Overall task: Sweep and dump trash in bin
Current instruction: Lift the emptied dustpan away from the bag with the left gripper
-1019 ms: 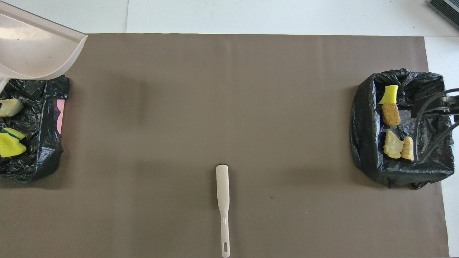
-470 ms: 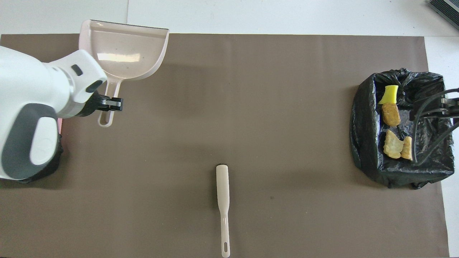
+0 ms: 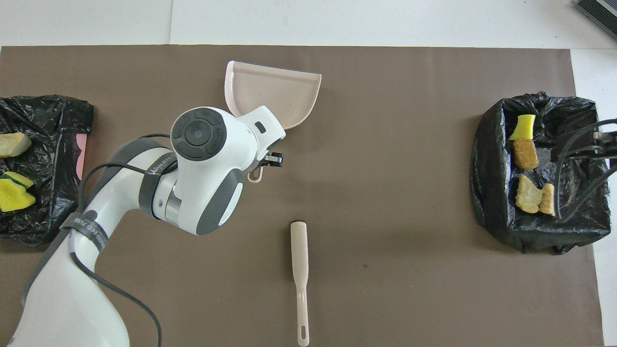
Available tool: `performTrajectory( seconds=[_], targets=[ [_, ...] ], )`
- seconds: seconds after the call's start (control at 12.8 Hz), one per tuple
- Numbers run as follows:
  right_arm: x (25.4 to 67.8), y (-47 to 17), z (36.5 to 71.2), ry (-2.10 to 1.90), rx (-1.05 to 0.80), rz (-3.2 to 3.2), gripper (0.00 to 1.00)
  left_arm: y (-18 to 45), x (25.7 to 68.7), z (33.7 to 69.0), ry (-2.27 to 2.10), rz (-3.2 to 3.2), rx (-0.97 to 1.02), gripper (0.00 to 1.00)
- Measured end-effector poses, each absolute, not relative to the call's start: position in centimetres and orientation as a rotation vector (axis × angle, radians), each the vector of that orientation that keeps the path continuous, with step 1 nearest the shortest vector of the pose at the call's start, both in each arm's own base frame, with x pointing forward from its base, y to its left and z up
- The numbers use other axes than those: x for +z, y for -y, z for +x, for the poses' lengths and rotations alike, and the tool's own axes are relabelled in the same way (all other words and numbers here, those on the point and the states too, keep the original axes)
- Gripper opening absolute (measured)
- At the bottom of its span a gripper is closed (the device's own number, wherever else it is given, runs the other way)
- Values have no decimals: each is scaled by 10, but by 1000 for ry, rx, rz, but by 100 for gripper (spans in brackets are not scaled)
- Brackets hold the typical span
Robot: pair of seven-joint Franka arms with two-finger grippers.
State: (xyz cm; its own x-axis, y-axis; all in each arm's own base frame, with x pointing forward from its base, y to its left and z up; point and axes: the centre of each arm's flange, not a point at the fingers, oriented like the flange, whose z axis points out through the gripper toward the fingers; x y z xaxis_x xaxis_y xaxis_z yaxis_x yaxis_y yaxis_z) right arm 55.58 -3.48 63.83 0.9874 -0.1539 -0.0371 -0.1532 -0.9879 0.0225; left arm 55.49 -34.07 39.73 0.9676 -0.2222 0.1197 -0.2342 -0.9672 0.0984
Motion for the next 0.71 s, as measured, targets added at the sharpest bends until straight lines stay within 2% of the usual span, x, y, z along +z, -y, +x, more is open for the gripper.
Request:
performTrajectory(
  seconds=[0.71],
  targets=[
    [638,35,556,240,-60,3112,100,391,377,523,367,2975,105,32]
  ],
)
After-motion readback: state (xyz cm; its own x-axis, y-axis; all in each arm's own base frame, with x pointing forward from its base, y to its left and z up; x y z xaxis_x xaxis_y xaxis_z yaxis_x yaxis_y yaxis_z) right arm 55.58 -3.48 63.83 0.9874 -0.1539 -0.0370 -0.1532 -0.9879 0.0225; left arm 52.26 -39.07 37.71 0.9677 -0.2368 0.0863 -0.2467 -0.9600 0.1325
